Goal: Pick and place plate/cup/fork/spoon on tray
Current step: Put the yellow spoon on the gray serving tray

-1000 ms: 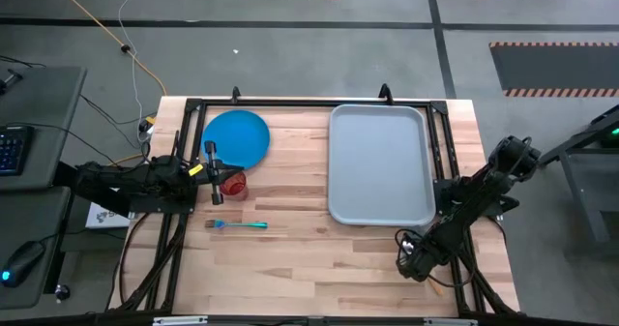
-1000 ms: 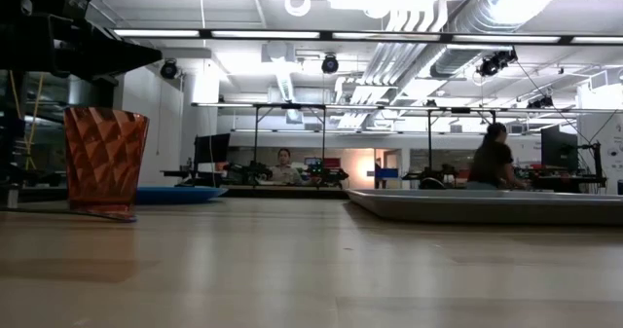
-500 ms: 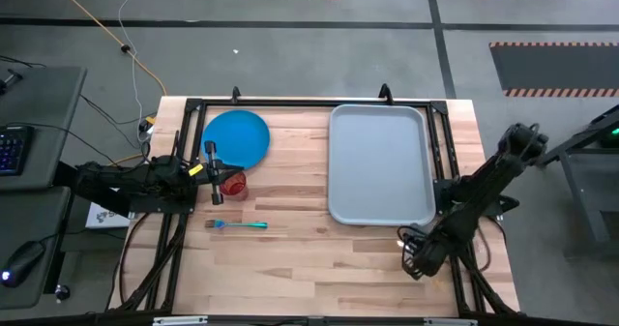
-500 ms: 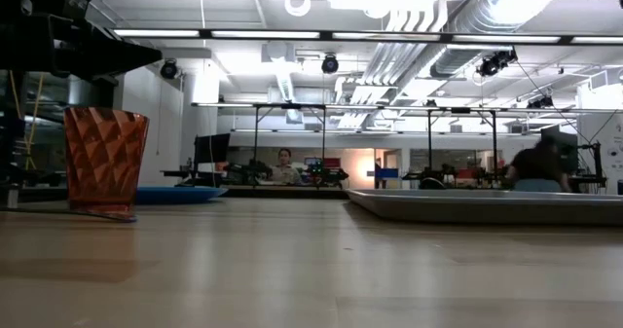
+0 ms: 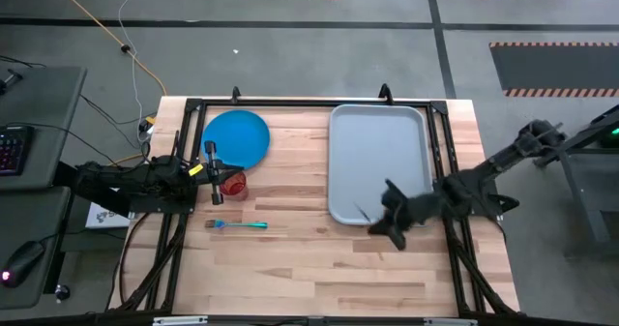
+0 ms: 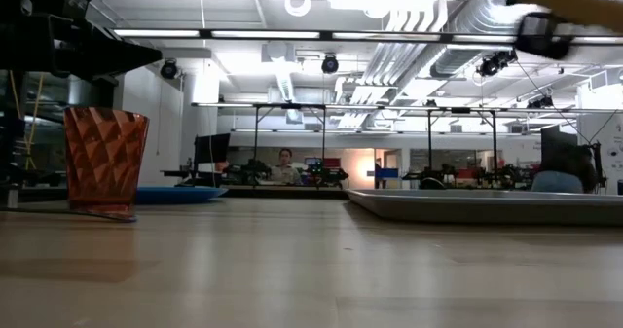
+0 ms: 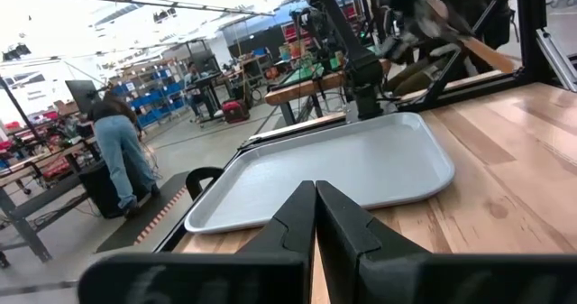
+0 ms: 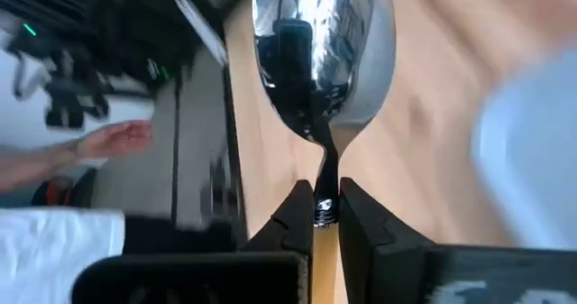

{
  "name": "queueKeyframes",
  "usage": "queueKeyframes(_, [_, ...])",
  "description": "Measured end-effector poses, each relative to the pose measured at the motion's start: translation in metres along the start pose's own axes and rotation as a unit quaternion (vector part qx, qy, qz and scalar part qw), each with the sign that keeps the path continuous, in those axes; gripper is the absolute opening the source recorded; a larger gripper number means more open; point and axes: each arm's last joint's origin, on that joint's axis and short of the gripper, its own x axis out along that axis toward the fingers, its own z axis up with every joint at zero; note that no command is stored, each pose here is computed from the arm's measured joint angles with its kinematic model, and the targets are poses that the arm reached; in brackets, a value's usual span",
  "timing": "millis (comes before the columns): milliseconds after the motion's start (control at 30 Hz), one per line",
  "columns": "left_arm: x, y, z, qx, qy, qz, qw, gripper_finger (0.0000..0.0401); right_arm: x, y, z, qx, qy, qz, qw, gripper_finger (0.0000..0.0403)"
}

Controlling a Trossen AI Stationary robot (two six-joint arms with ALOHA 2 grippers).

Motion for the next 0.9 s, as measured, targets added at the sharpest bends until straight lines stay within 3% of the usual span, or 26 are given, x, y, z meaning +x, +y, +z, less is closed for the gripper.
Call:
queueKeyframes(333, [0.000,0.000,0.000,0.001,0.000,0.000,1.000,0.0003,0.017,-0.029,0.076,-0.107,-0.162,0.072,0.978,0.0005])
queueKeyframes(467, [0.000,0.000,0.000,0.065,0.002,0.005,0.998,0.0003,0.025,-0.037,0.096,-0.125,-0.212,0.119,0.962,0.0005])
queueKeyframes(633, [0.000,0.000,0.000,0.120,0.003,0.007,0.993,0.0003,0.034,-0.045,0.109,-0.128,-0.251,0.162,0.946,0.0005])
queueKeyframes(833, [0.000,0.001,0.001,0.110,-0.001,0.009,0.994,0.0003,0.044,-0.050,0.110,-0.126,-0.260,0.169,0.942,0.0002])
queueKeyframes(900, [0.000,-0.001,0.002,0.069,-0.017,-0.018,0.997,0.0003,0.047,-0.051,0.110,-0.123,-0.260,0.171,0.942,0.0001])
